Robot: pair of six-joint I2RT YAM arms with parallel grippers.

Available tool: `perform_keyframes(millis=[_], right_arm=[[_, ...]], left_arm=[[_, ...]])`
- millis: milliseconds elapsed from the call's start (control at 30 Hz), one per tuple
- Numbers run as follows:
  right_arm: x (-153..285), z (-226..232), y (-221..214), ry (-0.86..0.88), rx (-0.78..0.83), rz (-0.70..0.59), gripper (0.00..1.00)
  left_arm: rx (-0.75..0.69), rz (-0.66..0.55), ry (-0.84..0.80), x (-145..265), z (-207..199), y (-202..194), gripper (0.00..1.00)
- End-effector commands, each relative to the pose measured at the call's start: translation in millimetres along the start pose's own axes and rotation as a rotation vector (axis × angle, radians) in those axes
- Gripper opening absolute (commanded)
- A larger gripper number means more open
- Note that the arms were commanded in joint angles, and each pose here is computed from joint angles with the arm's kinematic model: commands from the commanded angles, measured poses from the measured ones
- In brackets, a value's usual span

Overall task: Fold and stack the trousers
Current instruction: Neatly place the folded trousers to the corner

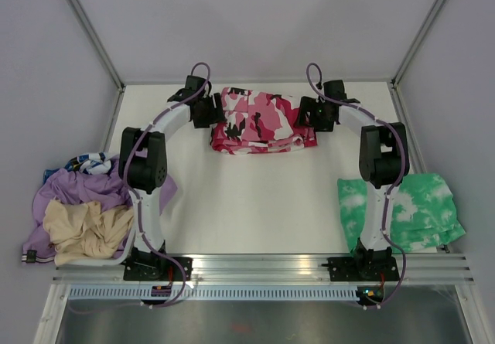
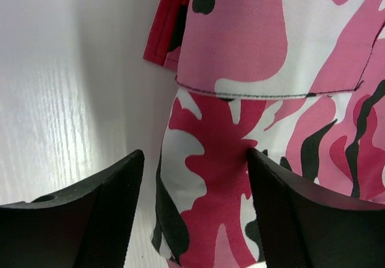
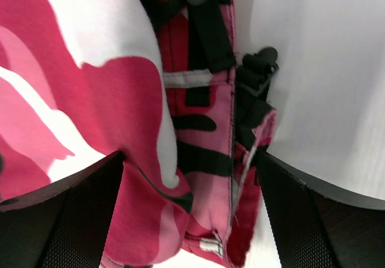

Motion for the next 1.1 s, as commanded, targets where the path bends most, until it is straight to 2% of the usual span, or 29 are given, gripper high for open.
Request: perform_keyframes(millis=[0,67,200,233,300,333,400,467,500,533,567,667,767,900,933,967,1067], right_arm=[[-14,9,5,0.101,-0.046,-0.019,0.97],[-19,6,3,0.102,-0.061,-0.013,0.95],[-30,-3,-10,0.074,-0.074,0.026,0.72],[-29,-5,-10,0.06,-0.075,0.025,0.59],[-26,-9,-12,0.037,-0.07,0.02,0.46],[-25,-12,-12,0.014,-0.066,0.008,0.33],[-21,-17,-17,-0.011,-0.062,0.003,0.22],[-18,-19,-18,-0.028,-0.069,0.006,0.14],[-18,-18,-18,-0.025,-0.069,0.006,0.12],[-16,-15,-17,-0.012,-0.065,0.016,0.01],[-14,-10,-11,0.004,-0.052,0.009,0.0],[-1,0,3,0.036,0.013,-0.02,0.0],[11,6,14,0.104,0.039,-0.037,0.0],[30,-5,23,0.167,-0.068,-0.059,0.0],[36,-10,26,0.16,-0.083,-0.071,0.0],[37,-14,23,0.151,-0.093,-0.061,0.0],[48,-14,24,0.147,-0.096,-0.065,0.0]], left_arm=[[-0.028,-0.039,-0.101,-19,-6,2,0.74],[0.008,-0.048,-0.139,-28,-10,-3,0.74],[0.037,-0.025,-0.185,-39,-14,-8,0.7],[0.039,-0.021,-0.2,-40,-15,-9,0.7],[0.039,-0.02,-0.203,-43,-14,-10,0.68],[0.036,-0.017,-0.205,-44,-15,-12,0.68],[0.038,-0.011,-0.212,-48,-15,-14,0.63],[0.047,-0.002,-0.233,-50,-16,-16,0.56],[0.052,-0.001,-0.24,-51,-18,-17,0.43],[0.065,0.001,-0.242,-51,-18,-17,0.34],[0.079,0.01,-0.242,-51,-18,-21,0.19],[0.127,-0.016,-0.247,-45,-21,-23,0.02],[0.16,-0.033,-0.199,-35,-19,-21,0.02],[0.142,-0.077,-0.194,-13,-21,-6,0.02],[0.126,-0.099,-0.201,-5,-24,8,0.02],[0.124,-0.056,-0.191,-1,-24,5,0.02],[0.093,-0.07,-0.191,13,-26,17,0.02]])
Point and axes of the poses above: each gripper's point midway between its finger pads, its own x axis back along the fingers, its own z axis along the line the jaws close on, y = z × x, the point moved 6 cm from there along x, back along the fingers, and after that the axes turned 14 degrees about -x, right-handed, at the moved point
